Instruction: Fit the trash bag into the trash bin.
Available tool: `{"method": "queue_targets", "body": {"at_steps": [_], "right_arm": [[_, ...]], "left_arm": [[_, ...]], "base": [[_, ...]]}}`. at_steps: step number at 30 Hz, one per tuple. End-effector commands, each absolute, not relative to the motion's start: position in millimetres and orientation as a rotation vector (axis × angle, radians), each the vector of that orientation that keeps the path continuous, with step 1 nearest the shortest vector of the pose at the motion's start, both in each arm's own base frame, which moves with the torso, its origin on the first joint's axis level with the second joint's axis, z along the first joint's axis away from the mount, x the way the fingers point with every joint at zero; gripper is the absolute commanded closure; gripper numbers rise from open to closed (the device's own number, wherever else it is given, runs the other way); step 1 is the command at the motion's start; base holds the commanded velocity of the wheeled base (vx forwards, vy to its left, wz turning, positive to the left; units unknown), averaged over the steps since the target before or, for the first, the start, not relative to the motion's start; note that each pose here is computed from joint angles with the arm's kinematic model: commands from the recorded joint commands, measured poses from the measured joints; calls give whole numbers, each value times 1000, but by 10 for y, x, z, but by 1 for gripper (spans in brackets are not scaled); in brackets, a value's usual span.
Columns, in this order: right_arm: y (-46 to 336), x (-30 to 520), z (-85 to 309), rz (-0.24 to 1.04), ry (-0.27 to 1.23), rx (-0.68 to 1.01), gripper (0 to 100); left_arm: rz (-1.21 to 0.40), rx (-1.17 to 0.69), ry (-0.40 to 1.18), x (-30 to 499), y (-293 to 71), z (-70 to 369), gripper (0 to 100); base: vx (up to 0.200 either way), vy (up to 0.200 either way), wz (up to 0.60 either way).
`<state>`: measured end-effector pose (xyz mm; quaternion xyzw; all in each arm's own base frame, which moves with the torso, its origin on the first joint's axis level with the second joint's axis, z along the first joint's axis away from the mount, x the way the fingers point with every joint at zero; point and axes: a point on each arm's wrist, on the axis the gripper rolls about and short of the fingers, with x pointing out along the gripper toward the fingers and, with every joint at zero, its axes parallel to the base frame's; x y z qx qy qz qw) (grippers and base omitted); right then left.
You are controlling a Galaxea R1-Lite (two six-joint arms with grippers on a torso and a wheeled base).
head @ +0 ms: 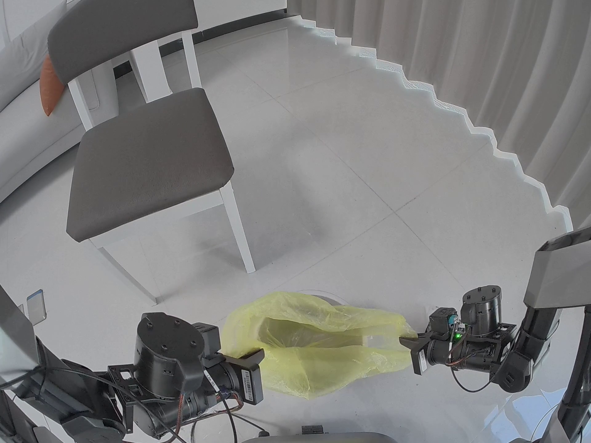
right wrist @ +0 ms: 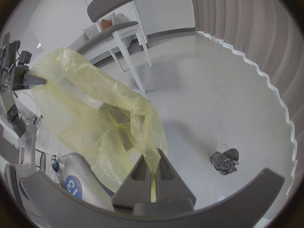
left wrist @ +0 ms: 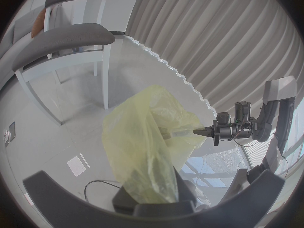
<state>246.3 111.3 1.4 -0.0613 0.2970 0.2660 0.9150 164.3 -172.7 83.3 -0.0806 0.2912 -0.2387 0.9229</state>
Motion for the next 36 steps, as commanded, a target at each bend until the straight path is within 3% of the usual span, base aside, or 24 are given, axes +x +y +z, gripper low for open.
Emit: {"method": "queue_targets", "body": {"at_steps": [1,19,26,36], "right_arm": [[1090,2390,-309,549,693,-139,100],[1175,2253,-587,611,691,-172,100],[1267,2454,-684,612,636,-167,100],[1271,2681,-632,593,548,-168,100]], "left_arm": [[-508,-143,631,1550,-1723,768,100],[-510,-107,727,1284,-1605,542,100],[-425,-148,672,1699,-1628,368,100],[-445,-147,584,1941,-1547,254,100]], "base": [[0,0,0],[0,0,0],[0,0,0],[0,0,0]]}}
